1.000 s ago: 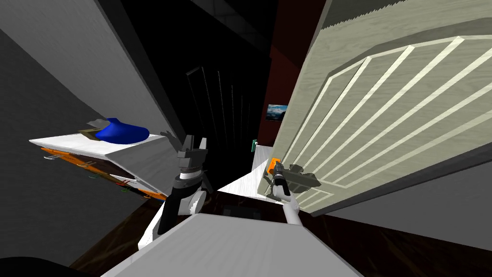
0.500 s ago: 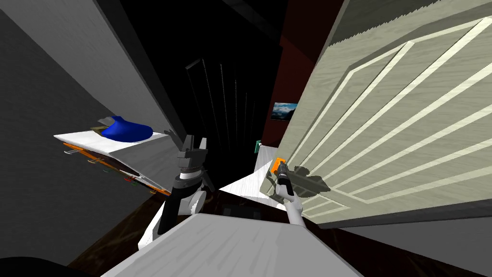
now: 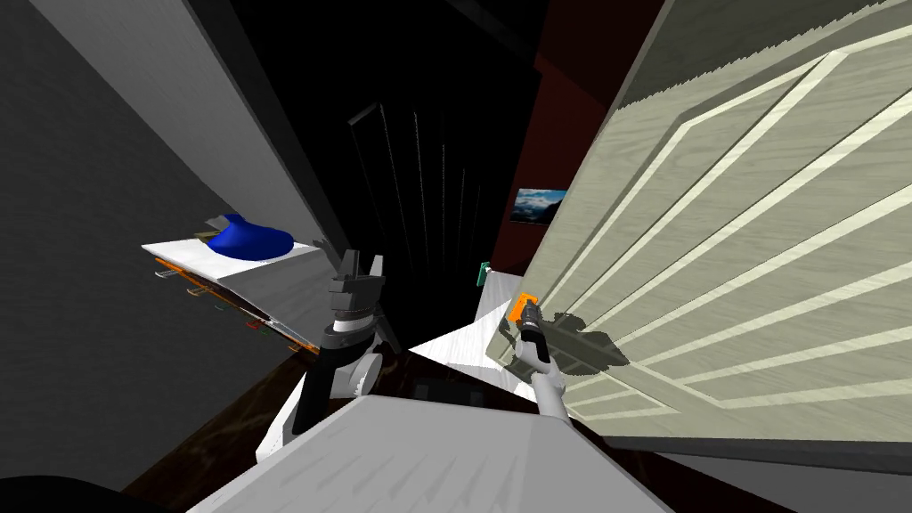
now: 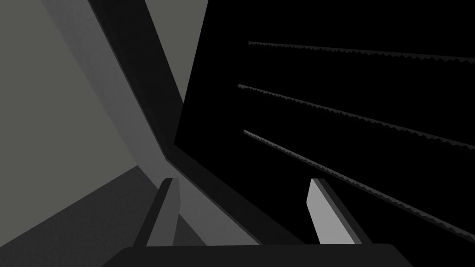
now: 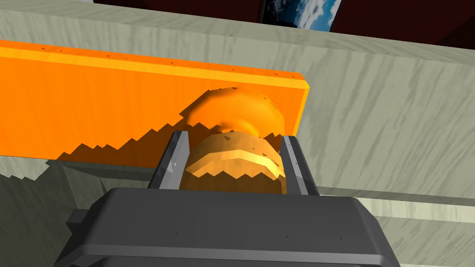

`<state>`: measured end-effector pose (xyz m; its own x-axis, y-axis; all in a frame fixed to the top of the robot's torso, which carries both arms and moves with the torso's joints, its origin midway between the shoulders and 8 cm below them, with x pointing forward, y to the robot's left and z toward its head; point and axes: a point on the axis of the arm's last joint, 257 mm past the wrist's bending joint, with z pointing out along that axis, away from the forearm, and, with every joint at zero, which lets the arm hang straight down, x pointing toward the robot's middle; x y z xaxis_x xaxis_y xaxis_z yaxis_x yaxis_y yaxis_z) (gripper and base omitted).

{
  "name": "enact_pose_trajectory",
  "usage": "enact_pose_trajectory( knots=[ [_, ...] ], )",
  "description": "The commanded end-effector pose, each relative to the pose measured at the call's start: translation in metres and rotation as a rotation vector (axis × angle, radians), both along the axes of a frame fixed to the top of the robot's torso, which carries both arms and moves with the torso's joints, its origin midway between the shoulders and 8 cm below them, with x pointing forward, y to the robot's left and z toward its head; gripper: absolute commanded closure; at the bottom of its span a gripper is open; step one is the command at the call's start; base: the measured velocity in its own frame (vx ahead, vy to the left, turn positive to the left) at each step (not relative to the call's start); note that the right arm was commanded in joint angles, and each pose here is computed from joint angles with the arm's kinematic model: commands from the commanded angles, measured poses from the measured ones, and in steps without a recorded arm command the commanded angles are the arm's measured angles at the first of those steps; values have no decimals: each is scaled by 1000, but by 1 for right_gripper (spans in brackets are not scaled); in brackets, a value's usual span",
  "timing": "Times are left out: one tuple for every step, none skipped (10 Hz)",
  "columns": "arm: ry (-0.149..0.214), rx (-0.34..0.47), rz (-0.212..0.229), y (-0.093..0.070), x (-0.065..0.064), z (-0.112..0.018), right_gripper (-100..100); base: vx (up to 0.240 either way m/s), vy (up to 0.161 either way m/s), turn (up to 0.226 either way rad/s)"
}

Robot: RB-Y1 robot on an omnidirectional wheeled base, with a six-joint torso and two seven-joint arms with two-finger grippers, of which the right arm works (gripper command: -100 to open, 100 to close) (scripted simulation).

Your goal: Push the door open

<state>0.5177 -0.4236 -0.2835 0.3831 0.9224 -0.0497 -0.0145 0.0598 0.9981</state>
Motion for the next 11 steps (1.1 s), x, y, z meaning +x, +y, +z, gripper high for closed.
enact_pose_trajectory(
  knots=[
    [-26, -24, -32, -21, -3, 14, 100, 37, -18, 75],
    [-31, -30, -65, -35, -7, 17, 100, 47, -12, 140],
    [-31, -30, -68, -37, -7, 17, 100, 46, -15, 67],
    [-36, -37, -94, -48, -10, 20, 100, 50, -16, 104],
    [-36, -35, -106, -53, -13, 20, 100, 45, -18, 74],
    [-40, -41, -135, -65, -16, 23, 100, 52, -20, 146],
    [-41, -40, -144, -70, -18, 23, 100, 40, -24, 60],
    [-41, -40, -144, -70, -18, 23, 100, 20, -24, -4],
    [-45, -43, -183, -86, -25, 26, 100, 39, -14, 144],
    [-45, -43, -184, -86, -25, 26, 100, 36, -16, 68],
    [-49, -47, -215, -98, -30, 29, 100, 41, -23, 139]
  ],
)
